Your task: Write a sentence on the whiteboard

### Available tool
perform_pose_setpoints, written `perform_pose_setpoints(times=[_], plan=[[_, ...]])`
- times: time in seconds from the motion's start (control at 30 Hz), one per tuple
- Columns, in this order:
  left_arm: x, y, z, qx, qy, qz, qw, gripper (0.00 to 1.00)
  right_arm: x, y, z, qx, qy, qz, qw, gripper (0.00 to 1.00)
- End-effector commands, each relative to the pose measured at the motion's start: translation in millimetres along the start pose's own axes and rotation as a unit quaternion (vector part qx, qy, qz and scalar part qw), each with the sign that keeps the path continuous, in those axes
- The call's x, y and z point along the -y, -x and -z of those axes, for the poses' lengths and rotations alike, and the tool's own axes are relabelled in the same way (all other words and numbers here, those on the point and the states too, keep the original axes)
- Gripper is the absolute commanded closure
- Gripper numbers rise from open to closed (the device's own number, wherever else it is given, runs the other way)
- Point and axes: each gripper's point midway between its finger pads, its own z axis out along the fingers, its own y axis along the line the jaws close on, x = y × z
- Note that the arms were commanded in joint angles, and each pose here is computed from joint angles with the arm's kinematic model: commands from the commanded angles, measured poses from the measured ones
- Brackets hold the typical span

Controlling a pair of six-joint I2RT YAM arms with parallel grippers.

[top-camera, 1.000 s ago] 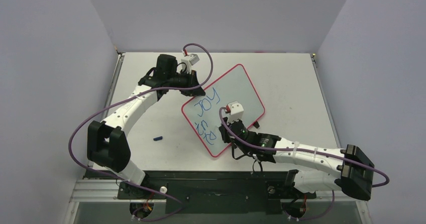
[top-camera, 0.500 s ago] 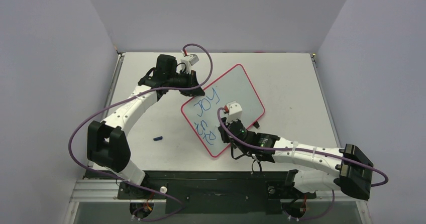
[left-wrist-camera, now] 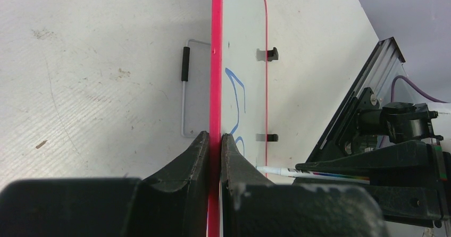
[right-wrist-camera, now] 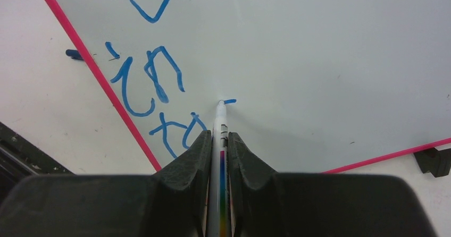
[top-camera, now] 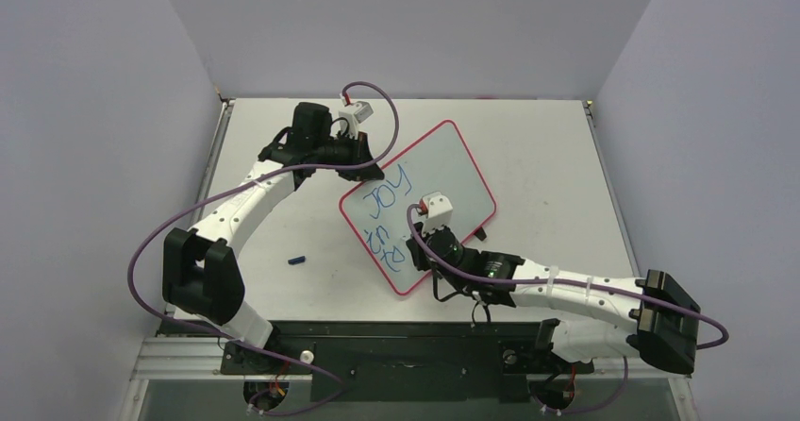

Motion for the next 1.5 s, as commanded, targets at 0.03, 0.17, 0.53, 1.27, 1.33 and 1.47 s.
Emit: perform_pose_setpoints(times=[0.03,0.17,0.53,1.27,1.33,1.47], plan=[[14,29,17,0.052,0.003,-0.058,0.997,1.0,-13,-14,0,-0.01,0.025,-0.012,1.0,1.0],[14,30,17,0.052,0.003,-0.059,0.997,1.0,-11,-21,2,-0.014,0.023,-0.014,1.0,1.0],[15,30,18,0.054,0.003,-0.06,0.997,1.0,5,-35,7,-0.023,-0.001,-0.012,1.0,1.0],[14,29,18,0.052,0.004,-0.059,0.997,1.0,11,14,0,0.004,-0.038,0.027,0.999,1.0],[14,29,18,0.052,0.003,-0.06,0.997,1.0,8,17,-2,0.006,-0.035,0.028,0.999,1.0],[14,29,18,0.052,0.004,-0.06,0.997,1.0,4,23,-3,0.01,-0.031,0.029,0.999,1.0]])
